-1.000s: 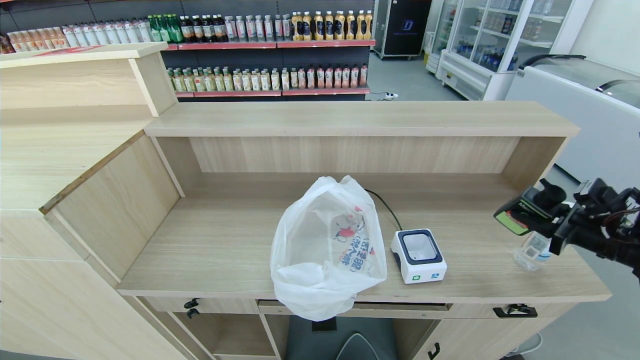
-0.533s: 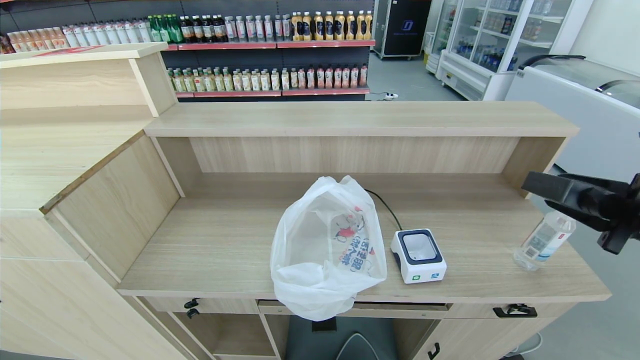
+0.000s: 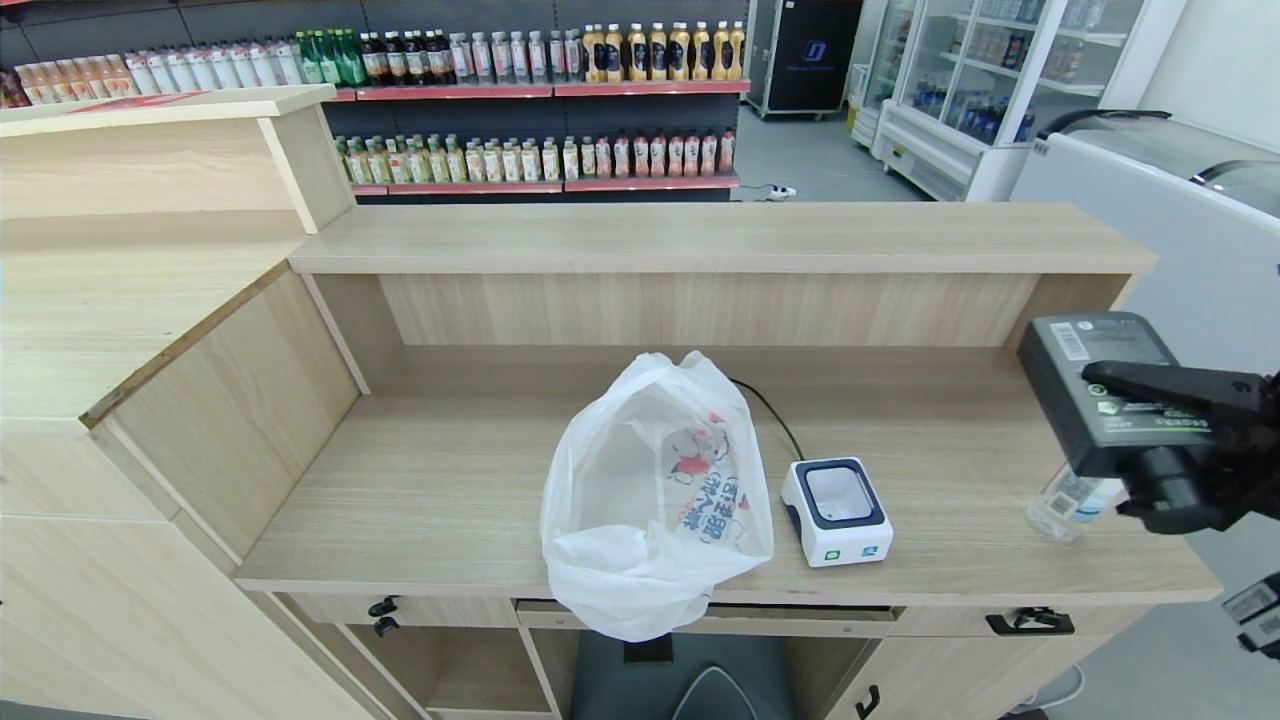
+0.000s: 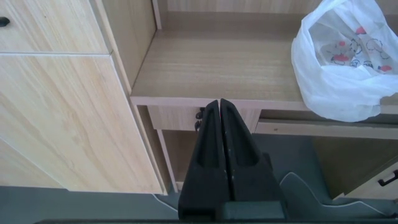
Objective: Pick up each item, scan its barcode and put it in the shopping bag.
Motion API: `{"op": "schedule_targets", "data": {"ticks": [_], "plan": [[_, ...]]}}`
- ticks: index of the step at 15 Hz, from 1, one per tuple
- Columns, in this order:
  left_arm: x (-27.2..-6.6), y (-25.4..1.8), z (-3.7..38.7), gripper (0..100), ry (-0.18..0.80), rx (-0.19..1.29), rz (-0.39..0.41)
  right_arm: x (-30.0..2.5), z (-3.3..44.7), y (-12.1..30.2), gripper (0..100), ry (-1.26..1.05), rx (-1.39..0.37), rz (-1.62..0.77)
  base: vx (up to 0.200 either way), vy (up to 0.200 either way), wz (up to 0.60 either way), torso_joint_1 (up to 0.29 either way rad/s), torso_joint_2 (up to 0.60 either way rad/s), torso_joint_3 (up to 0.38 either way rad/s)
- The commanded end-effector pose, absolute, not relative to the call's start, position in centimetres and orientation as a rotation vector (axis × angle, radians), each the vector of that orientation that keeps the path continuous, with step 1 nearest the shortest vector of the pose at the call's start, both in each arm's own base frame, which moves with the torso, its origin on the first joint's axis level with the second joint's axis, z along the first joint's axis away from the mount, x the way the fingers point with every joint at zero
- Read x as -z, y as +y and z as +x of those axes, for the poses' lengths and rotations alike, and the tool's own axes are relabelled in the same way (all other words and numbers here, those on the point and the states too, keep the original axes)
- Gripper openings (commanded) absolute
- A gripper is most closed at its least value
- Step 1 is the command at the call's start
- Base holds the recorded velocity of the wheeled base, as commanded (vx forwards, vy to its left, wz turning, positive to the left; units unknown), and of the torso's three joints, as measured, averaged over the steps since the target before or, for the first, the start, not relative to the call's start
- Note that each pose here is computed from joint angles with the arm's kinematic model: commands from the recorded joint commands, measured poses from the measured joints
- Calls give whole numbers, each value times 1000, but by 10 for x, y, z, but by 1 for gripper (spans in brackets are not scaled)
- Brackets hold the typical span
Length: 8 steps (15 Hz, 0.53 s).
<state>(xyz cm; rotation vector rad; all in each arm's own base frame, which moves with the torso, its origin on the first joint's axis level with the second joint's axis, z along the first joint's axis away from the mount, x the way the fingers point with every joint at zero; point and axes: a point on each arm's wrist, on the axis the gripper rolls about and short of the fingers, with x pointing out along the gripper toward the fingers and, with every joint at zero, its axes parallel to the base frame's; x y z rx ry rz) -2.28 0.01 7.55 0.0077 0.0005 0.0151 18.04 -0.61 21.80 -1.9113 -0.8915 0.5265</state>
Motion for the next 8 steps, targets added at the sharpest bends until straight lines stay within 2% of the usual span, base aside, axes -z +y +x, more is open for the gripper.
{"op": "schedule_targets", "data": {"ticks": [1, 6, 8], "plan": [[-75, 0, -23, 0, 0, -15, 8, -240, 145, 34, 0, -1203, -349, -2136, 0, 0, 0, 0, 0, 0], [-75, 0, -23, 0, 0, -15, 8, -235, 131, 80, 0, -1575, -379, -2093, 0, 0, 0, 0, 0, 0], [-75, 0, -23, 0, 0, -15, 8, -235, 123, 91, 0, -1704, -338, -2101, 0, 0, 0, 0, 0, 0]]}}
